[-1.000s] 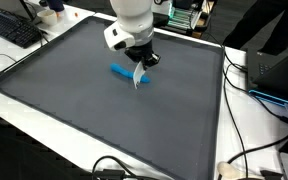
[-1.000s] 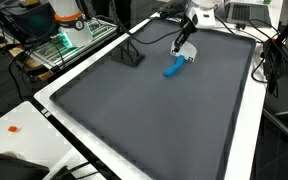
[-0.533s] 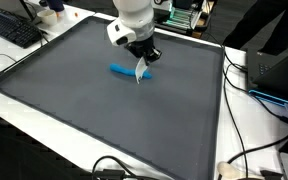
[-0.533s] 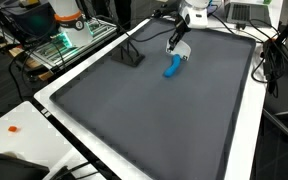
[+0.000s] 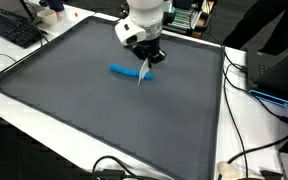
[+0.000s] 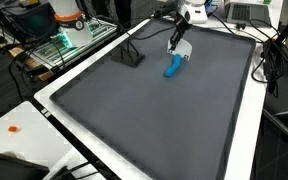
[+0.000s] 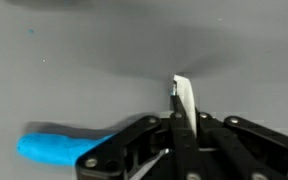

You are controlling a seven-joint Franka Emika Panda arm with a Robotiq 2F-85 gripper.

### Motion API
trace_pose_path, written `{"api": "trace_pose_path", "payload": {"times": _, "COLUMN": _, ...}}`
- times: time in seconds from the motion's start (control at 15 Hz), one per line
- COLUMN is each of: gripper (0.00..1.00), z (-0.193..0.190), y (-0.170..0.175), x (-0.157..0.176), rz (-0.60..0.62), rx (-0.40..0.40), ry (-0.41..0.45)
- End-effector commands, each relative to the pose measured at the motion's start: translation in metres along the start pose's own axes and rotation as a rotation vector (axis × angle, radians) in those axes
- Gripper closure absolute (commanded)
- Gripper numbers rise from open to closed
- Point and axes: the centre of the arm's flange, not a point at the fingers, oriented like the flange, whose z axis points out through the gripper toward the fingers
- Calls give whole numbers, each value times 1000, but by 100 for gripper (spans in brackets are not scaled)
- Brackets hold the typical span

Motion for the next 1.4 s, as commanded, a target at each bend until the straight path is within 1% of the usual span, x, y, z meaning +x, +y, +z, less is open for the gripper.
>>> {"api": "trace_pose_path", "payload": {"times": 0.0, "gripper": 99, "z": 15, "y": -13, "x": 2, "rz": -40, "rx": -31, "ry": 43}}
{"api": "trace_pose_path", "payload": {"times": 0.27, "gripper": 99, "z": 5, "y": -16, "x": 9, "rz": -44, "rx": -41, "ry": 83}}
{"api": "trace_pose_path", "payload": {"times": 0.47, "gripper": 99, "z": -9, "y": -12, "x": 10, "rz": -31, "rx": -35, "ry": 90}}
{"api": "trace_pose_path", "payload": {"times": 0.73, "gripper": 99, "z": -32, "y": 0, "x": 10, "rz": -3, "rx": -38, "ry": 84}}
{"api": "trace_pose_path", "payload": {"times": 0.93, "gripper": 99, "z": -43, "y": 15, "x": 10, "rz": 7, "rx": -57, "ry": 85}}
{"api": "trace_pose_path", "payload": {"times": 1.07, "gripper": 99, "z": -41, "y": 24, "x": 12, "rz": 7, "rx": -82, "ry": 73}}
{"api": "trace_pose_path", "payload": {"times": 1.33, "gripper": 99, "z": -30, "y": 34, "x": 16, "rz": -7, "rx": -91, "ry": 57}}
